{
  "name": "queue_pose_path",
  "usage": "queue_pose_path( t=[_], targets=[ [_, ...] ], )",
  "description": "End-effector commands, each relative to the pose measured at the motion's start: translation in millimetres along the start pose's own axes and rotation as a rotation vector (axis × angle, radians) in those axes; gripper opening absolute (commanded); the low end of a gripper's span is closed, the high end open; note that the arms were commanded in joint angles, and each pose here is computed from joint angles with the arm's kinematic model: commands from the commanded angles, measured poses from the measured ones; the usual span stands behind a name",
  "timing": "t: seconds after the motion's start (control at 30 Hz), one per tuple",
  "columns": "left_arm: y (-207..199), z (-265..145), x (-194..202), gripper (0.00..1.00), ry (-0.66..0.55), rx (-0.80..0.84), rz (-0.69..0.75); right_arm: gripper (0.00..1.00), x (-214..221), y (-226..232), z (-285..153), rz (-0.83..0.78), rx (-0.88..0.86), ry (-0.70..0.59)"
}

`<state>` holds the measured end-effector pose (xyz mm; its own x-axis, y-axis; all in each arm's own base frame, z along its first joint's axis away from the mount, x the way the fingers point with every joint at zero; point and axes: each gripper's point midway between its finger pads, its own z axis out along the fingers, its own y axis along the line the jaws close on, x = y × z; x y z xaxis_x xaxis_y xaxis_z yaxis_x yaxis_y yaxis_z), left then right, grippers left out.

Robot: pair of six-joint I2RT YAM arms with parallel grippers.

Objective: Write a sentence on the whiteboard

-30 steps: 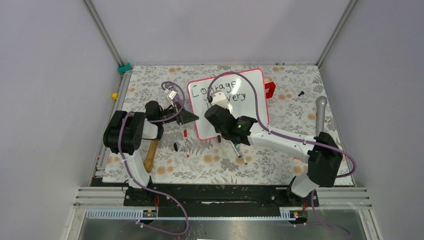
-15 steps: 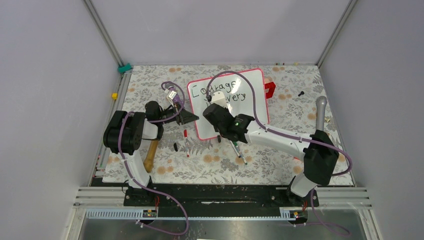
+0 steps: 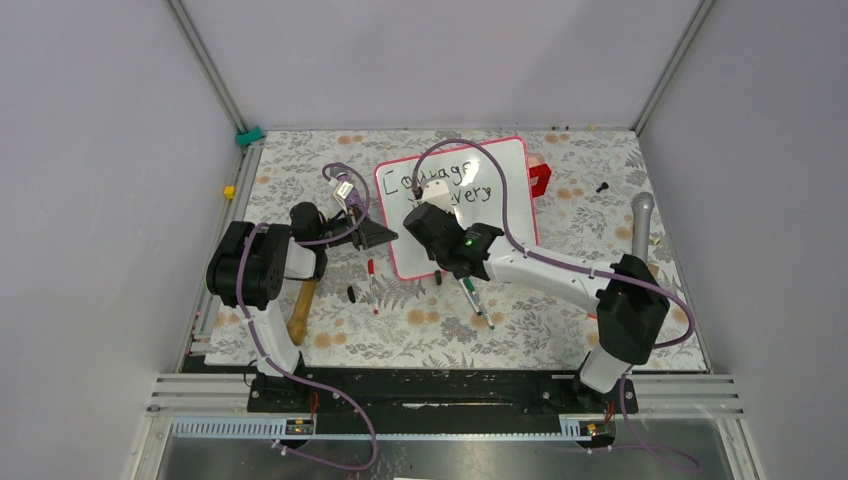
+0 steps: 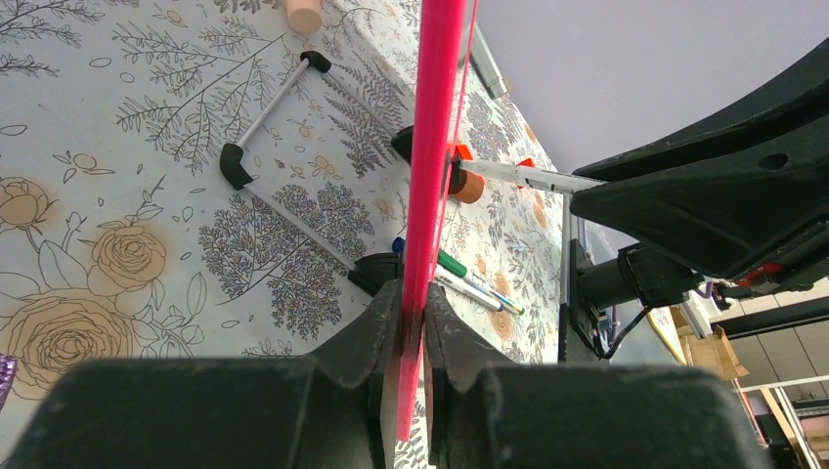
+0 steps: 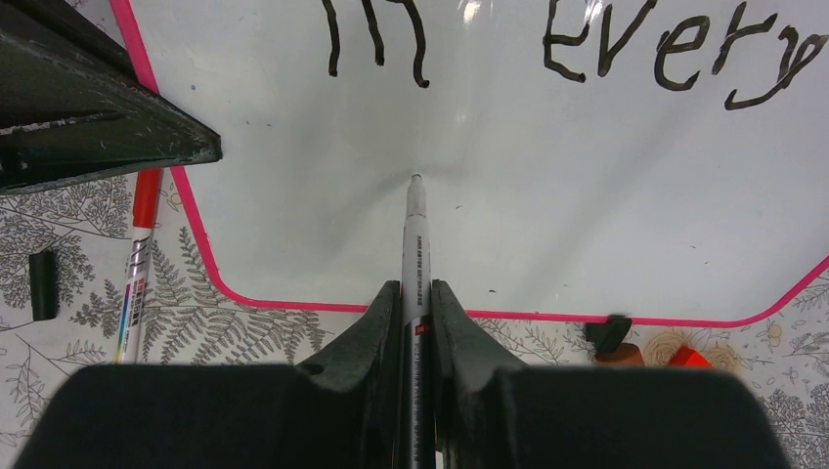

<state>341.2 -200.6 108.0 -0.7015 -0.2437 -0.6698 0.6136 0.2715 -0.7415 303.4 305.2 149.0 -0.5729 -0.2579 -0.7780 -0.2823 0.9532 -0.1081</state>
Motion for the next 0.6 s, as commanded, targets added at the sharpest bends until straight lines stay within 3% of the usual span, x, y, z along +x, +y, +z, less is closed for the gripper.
queue_pose_path(
  t=[0.0,0.57],
  targets=[
    [-5,-2,-9,0.0,-0.033,-0.002,0.028,0.0,-21,-3,0,0.047,0.027,-0.044],
    [-6,-2,-9,0.0,-0.032,0.009,0.026,0.0,-17,7,8,0.032,0.001,-0.017]
  ],
)
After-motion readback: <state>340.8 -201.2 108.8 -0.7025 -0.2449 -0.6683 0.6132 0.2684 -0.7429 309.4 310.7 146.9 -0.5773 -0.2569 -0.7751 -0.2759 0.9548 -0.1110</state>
